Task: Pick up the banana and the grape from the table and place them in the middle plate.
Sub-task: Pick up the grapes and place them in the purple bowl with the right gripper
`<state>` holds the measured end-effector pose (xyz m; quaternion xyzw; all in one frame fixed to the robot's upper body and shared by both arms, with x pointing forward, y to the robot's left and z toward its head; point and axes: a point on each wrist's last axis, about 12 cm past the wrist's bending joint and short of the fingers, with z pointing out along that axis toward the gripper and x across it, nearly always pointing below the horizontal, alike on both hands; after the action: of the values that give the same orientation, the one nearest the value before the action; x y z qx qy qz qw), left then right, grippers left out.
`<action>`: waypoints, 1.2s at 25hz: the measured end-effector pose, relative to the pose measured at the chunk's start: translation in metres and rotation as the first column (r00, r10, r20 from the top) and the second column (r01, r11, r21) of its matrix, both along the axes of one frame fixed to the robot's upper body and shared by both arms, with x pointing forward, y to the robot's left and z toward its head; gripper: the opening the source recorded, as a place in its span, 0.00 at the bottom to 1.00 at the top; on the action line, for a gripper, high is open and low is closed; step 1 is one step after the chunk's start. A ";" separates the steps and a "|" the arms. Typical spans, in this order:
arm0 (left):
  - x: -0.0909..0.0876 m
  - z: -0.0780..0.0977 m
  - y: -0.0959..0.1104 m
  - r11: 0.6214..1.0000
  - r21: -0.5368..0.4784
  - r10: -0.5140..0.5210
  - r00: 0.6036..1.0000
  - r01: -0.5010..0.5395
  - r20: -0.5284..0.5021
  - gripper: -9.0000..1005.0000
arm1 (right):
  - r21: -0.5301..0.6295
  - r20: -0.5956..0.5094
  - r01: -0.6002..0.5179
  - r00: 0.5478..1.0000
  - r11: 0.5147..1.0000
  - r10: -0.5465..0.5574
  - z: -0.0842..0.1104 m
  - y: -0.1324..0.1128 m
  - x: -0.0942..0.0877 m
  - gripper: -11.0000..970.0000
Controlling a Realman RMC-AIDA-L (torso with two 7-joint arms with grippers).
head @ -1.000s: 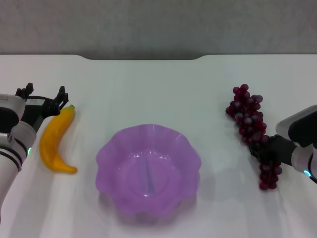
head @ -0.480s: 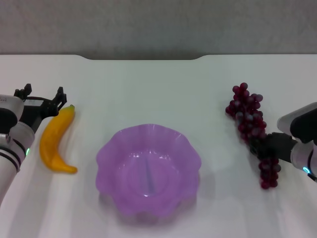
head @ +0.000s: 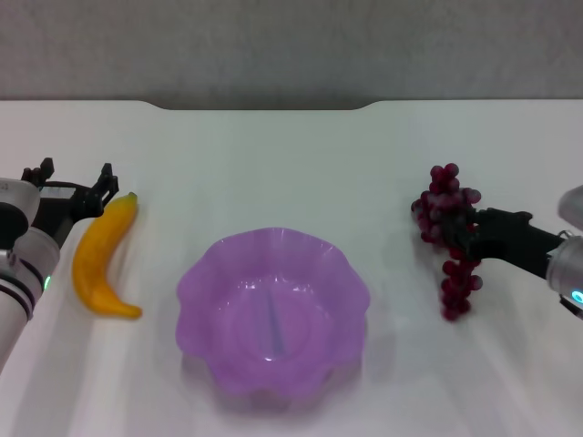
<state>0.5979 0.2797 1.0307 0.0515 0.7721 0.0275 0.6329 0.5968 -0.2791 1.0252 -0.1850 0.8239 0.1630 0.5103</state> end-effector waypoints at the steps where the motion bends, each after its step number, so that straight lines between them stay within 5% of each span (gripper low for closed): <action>1: 0.000 0.000 0.000 1.000 0.000 0.001 1.000 -0.001 -0.001 0.86 | 0.009 0.004 0.004 1.000 1.000 -0.004 0.000 -0.002 -0.001 0.36; 10: -0.002 -0.001 0.002 1.000 0.001 0.005 1.000 -0.005 -0.003 0.86 | 0.076 0.078 -0.043 0.996 0.996 0.037 0.011 -0.007 -0.006 0.30; 17: -0.003 -0.003 0.004 1.000 0.002 0.011 1.000 -0.011 -0.007 0.86 | 0.182 0.213 -0.150 0.971 0.972 0.110 0.043 -0.018 -0.005 0.27; 26: -0.005 -0.004 0.007 1.000 0.004 0.018 1.000 -0.018 -0.011 0.86 | 0.233 0.386 -0.412 0.871 0.881 0.305 0.106 -0.013 0.003 0.26; 30: -0.005 -0.004 0.008 1.000 0.004 0.019 1.000 -0.019 -0.010 0.86 | 0.199 0.354 -0.543 0.816 0.816 0.457 0.127 0.011 0.013 0.25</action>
<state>0.5928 0.2872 1.0269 0.0458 0.7757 0.0348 0.6285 0.6098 -0.2678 1.1520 -0.3418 0.6278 0.3829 0.5852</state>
